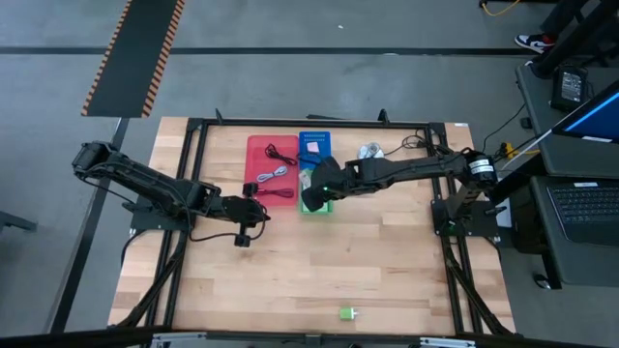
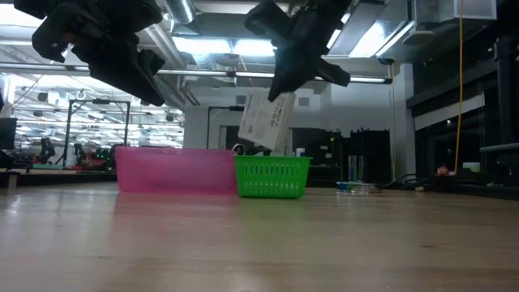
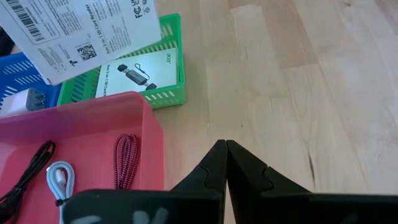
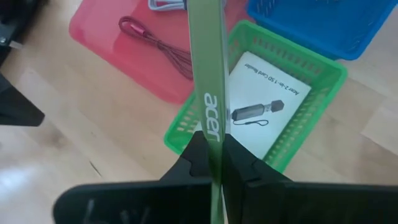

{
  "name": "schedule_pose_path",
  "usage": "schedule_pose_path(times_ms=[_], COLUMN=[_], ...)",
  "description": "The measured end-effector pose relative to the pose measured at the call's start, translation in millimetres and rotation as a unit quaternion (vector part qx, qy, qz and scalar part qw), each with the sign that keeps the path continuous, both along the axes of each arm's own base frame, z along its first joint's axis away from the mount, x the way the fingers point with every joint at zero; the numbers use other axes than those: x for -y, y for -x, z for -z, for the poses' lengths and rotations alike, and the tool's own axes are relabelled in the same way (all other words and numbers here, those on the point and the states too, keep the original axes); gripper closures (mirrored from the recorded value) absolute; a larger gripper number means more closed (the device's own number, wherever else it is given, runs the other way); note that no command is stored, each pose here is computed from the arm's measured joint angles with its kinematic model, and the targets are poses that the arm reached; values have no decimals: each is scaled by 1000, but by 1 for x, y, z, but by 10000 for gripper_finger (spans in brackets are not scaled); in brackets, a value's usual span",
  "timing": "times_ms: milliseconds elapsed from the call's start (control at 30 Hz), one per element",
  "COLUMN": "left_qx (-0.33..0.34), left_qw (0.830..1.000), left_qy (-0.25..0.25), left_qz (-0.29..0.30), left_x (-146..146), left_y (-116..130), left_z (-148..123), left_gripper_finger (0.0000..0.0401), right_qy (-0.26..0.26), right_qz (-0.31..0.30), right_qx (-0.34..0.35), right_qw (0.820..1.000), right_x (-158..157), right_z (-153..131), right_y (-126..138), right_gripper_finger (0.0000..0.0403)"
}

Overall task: Pick and place items into bin
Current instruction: Put the white card reader box into the green bin

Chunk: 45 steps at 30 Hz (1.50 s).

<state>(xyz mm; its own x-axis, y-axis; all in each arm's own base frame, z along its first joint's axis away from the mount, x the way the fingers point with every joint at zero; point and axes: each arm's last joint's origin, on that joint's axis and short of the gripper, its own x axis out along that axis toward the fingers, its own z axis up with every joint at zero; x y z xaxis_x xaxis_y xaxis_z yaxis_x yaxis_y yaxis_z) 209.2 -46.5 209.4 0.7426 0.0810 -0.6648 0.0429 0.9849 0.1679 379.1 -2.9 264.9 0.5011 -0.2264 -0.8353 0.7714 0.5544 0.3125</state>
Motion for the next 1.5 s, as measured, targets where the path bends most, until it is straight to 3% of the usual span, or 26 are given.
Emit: schedule_pose_path(times_ms=[233, 467, 1300, 1500], left_qx=[0, -1, -5, -6], left_qw=[1000, 1000, 1000, 1000], left_qy=[0, -6, -14, -14], left_qz=[0, 6, 12, 12], left_x=[0, 0, 0, 0], left_y=[0, 0, 1, 1], left_z=[0, 0, 1, 1], left_gripper_finger=[398, 398, 397, 397], right_qy=[0, -15, -76, -78], right_qz=[25, 29, 130, 130], right_qx=[7, -14, 3, 10], right_qw=[1000, 999, 989, 988], right_x=[1, 1, 15, 18], right_z=[1, 24, 31, 35], right_y=[-1, -12, -15, -19], right_gripper_finger=[403, 403, 403, 403])
